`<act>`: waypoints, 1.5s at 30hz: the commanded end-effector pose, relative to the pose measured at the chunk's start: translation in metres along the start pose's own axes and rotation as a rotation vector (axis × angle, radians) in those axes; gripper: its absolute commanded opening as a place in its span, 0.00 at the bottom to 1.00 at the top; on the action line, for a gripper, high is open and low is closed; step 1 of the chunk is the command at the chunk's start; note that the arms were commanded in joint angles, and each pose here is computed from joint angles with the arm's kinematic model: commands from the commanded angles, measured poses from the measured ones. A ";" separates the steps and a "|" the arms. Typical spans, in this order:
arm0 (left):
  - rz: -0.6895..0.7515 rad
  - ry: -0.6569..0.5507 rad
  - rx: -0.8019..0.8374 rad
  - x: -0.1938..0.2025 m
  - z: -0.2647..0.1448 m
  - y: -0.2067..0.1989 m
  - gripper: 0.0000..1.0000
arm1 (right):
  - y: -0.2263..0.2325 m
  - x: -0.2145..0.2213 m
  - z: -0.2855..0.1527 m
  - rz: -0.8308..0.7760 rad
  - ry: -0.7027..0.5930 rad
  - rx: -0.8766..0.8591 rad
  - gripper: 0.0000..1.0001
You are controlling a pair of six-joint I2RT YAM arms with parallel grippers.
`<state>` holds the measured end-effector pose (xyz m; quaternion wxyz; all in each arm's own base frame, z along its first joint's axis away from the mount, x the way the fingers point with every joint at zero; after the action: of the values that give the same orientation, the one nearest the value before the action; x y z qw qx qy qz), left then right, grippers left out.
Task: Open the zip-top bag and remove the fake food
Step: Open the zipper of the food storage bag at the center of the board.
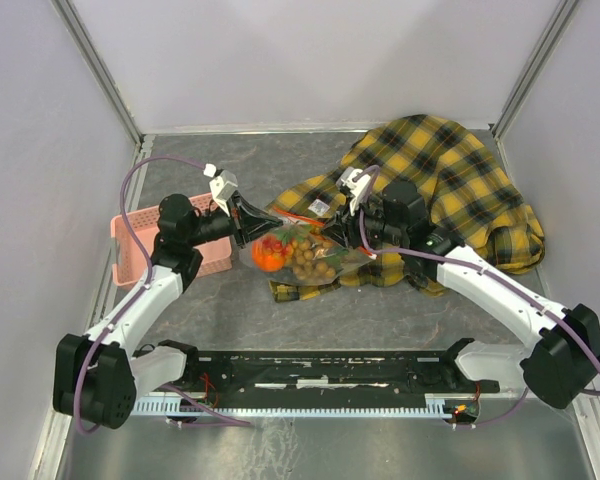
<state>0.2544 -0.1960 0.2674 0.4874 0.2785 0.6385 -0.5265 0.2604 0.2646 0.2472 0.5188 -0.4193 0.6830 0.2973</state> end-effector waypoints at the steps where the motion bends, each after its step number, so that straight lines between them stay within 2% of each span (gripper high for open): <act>1: 0.079 -0.013 0.028 -0.008 -0.001 -0.007 0.03 | -0.002 -0.020 -0.002 -0.037 -0.037 0.003 0.25; 4: 0.061 -0.026 0.004 -0.012 0.000 -0.004 0.03 | -0.002 -0.022 -0.002 -0.035 -0.038 0.000 0.06; 5: 0.048 -0.036 -0.014 -0.013 0.001 -0.002 0.04 | -0.002 -0.023 -0.002 -0.034 -0.042 0.003 0.03; 6: 0.037 -0.047 -0.033 -0.016 0.001 0.000 0.09 | -0.005 -0.026 -0.002 -0.026 -0.048 0.023 0.02; 7: 0.018 -0.063 -0.060 -0.019 0.001 0.003 0.18 | -0.011 -0.027 -0.003 -0.008 -0.049 0.070 0.02; 10: -0.028 -0.117 -0.158 -0.030 -0.002 0.011 0.53 | -0.042 -0.038 -0.012 0.056 -0.050 0.264 0.02; 13: -0.079 -0.191 -0.290 -0.041 -0.012 0.017 0.73 | -0.086 -0.063 -0.035 0.124 -0.100 0.472 0.02; 15: -0.129 -0.232 -0.375 -0.045 -0.021 0.019 0.78 | -0.105 -0.092 -0.055 0.135 -0.166 0.566 0.02; 19: -0.223 -0.251 -0.430 -0.037 -0.035 0.009 0.80 | -0.109 -0.131 -0.077 0.087 -0.236 0.599 0.02; 22: -0.289 -0.276 -0.416 -0.028 -0.041 -0.002 0.82 | -0.098 -0.125 -0.070 0.087 -0.192 0.524 0.02; 24: -0.358 -0.309 -0.400 -0.020 -0.043 -0.006 0.82 | -0.095 -0.100 -0.058 0.108 -0.122 0.497 0.02; 26: -0.474 -0.349 -0.375 -0.008 -0.044 -0.008 0.81 | -0.090 -0.056 -0.040 0.158 -0.028 0.464 0.02; 32: -0.674 -0.352 -0.366 0.026 -0.043 0.000 0.79 | -0.066 0.050 0.007 0.299 0.205 0.325 0.02; 36: -0.747 -0.334 -0.378 0.046 -0.042 0.005 0.76 | -0.058 0.090 0.025 0.368 0.290 0.264 0.02; 40: -0.753 -0.326 -0.368 0.050 -0.036 -0.001 0.74 | -0.057 0.073 0.024 0.357 0.225 0.249 0.02; 45: -0.677 -0.327 -0.356 0.053 -0.019 -0.013 0.69 | -0.053 0.021 0.015 0.306 0.069 0.208 0.02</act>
<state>0.2154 -0.1785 0.2007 0.3796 -0.1379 0.7222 -0.5615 0.3014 0.2283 0.1460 0.3836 -0.2604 0.8560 0.2287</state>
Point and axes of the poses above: each gripper's point midway between its finger pads, its own z axis out along the fingers, its own y axis along the line the jaws close on, x = y × z, the point moved 3 cm from there along -z, back along the fingers, and after that the axes turned 9 degrees about -z, right-handed, at the moved point
